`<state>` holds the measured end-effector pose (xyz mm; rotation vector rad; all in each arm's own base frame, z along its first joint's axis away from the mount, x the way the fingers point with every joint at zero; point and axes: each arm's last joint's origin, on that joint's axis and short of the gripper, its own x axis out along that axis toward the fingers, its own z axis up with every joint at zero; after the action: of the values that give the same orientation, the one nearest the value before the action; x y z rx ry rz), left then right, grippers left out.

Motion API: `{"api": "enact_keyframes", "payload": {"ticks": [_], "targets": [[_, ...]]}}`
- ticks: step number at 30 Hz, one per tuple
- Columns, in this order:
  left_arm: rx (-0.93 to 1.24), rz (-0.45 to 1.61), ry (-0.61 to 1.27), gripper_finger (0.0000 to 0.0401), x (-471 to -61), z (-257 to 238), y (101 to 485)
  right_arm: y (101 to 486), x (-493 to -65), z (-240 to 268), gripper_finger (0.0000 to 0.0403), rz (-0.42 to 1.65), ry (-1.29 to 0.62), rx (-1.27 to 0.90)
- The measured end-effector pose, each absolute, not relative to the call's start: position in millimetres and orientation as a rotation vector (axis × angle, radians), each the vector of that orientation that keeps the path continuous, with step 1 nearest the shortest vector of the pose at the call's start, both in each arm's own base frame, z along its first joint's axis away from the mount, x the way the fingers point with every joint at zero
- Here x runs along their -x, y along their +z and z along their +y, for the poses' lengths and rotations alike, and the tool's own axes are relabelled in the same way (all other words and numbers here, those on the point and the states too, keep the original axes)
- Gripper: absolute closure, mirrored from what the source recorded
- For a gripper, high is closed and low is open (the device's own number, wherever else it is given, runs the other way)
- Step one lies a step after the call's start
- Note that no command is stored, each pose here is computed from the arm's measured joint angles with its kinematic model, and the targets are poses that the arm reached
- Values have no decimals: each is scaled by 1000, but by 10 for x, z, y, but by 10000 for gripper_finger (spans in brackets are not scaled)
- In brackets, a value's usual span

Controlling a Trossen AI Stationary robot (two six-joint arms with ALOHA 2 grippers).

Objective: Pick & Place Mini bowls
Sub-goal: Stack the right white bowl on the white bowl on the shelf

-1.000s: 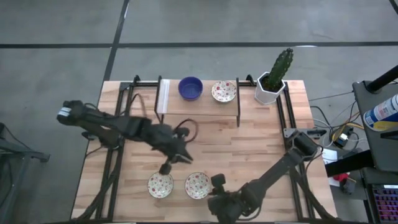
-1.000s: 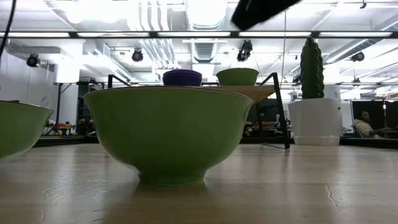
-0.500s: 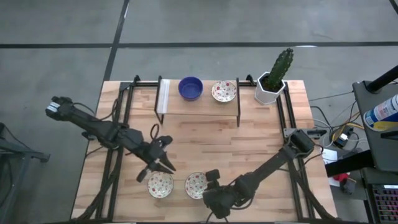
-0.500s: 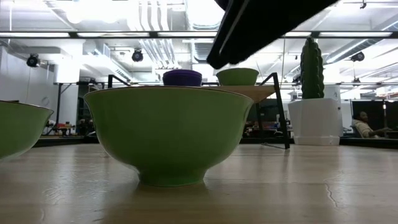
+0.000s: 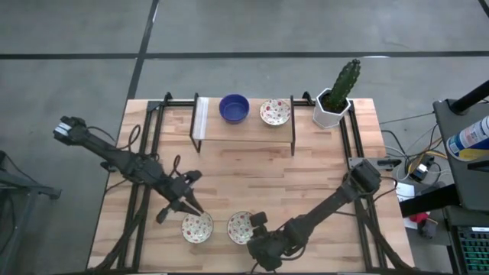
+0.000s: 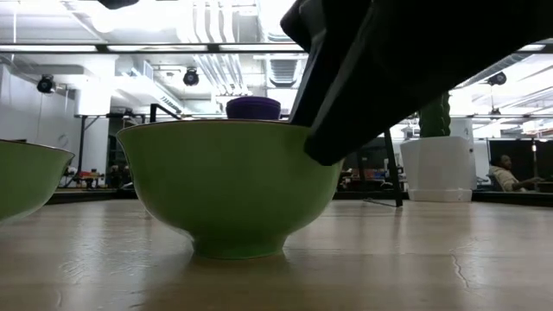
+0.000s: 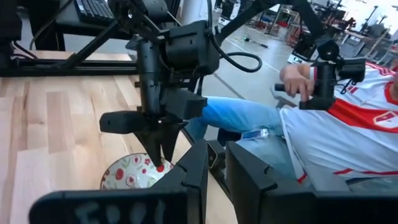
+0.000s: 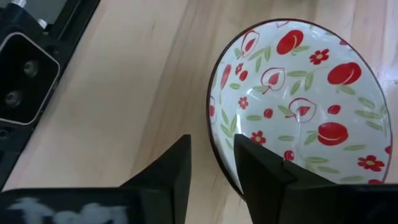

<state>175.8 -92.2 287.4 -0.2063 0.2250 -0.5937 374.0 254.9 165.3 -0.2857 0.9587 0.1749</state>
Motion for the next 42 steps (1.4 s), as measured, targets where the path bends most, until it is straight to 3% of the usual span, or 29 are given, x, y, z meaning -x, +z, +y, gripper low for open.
{"api": "enact_keyframes", "payload": {"ticks": [7,15,26,33,42], "targets": [[211,195,-605,350,-1671,-893,2852,1603,-3776,2505,311,973,150,267],[218,195,-605,350,-1662,-889,2807,1628,-3776,2491,386,975,135,272],[188,179,-601,350,-1644,-879,2801,1936,-3757,2467,390,1073,55,295],[177,198,-509,350,-1637,-849,2577,2140,-3742,2436,390,1112,19,341],[214,148,-513,350,-1498,-784,2470,2671,-3652,2347,390,1150,-99,442]]}}
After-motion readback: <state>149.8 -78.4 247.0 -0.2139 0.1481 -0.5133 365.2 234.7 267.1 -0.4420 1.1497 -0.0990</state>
